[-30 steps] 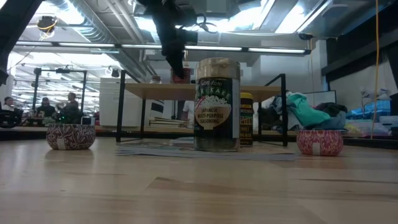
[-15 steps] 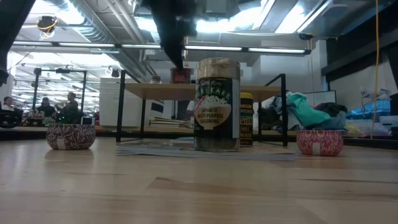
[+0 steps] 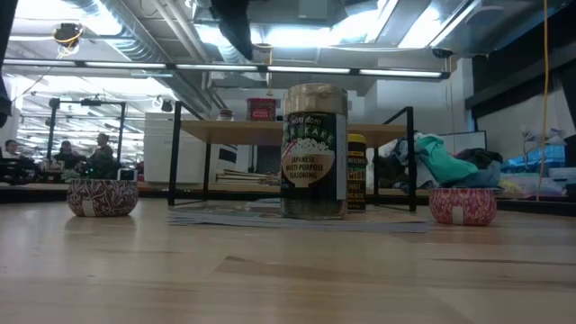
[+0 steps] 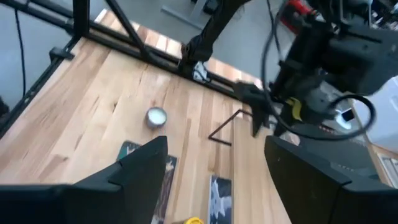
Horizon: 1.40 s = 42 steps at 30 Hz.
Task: Shelf spices
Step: Put the yellow black seasoning bottle on the shelf
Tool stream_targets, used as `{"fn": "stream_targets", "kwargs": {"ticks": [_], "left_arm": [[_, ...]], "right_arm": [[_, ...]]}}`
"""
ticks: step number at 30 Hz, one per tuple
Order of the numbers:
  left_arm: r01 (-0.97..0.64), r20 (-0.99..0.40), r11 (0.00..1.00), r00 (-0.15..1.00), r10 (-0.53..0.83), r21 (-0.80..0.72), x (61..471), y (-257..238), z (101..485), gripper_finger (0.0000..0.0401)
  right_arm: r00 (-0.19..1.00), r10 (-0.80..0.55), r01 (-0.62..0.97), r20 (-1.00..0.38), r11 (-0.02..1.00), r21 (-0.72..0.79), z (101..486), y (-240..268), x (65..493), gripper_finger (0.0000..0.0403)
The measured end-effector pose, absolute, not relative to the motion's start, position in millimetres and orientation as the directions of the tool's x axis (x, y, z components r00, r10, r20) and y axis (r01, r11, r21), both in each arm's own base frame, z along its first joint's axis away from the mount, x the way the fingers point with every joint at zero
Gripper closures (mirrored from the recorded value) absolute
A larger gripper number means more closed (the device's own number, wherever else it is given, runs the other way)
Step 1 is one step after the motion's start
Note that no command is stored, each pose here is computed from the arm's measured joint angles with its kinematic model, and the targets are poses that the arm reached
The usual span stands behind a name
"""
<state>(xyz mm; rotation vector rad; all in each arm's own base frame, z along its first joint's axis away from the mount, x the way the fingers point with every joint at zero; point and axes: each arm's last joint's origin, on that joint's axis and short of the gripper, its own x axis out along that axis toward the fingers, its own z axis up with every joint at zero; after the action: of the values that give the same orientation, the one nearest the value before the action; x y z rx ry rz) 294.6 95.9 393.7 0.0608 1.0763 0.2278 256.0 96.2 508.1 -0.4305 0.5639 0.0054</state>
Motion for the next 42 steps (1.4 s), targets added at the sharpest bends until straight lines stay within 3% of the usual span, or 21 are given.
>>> {"fn": "stream_targets", "kwargs": {"ticks": [4,10,14,23,30,42], "left_arm": [[-0.113,-0.886,0.982,0.427,0.183,0.148,302.3,64.3,382.0,0.0137],[-0.195,-0.880,0.951,0.372,0.297,0.239,307.1,27.4,340.3,0.0125],[-0.289,-0.810,0.933,0.480,0.337,0.216,304.8,7.7,318.1,0.0125],[-0.348,-0.550,0.937,0.789,0.273,-0.034,277.2,-28.2,305.8,0.0125],[-0.428,-0.448,0.901,0.820,0.355,-0.070,248.3,-43.5,272.1,0.0125],[-0.320,-0.246,0.944,0.925,0.291,-0.087,206.1,-47.6,236.0,0.0125]], "right_arm": [[0.821,-0.105,-0.155,-0.561,0.905,-0.396,501.7,97.8,258.7,0.0127],[0.747,-0.039,-0.220,-0.664,0.927,-0.303,486.2,93.5,272.7,0.0127],[0.661,-0.008,-0.226,-0.750,0.951,-0.209,471.0,81.6,286.3,0.0127],[0.572,-0.025,-0.157,-0.820,0.978,-0.140,449.4,54.3,312.7,0.0127],[0.495,-0.008,-0.093,-0.869,0.994,-0.062,418.3,21.3,332.0,0.0127],[0.405,0.020,-0.041,-0.914,0.999,0.004,362.1,-7.6,350.8,0.0127]]}}
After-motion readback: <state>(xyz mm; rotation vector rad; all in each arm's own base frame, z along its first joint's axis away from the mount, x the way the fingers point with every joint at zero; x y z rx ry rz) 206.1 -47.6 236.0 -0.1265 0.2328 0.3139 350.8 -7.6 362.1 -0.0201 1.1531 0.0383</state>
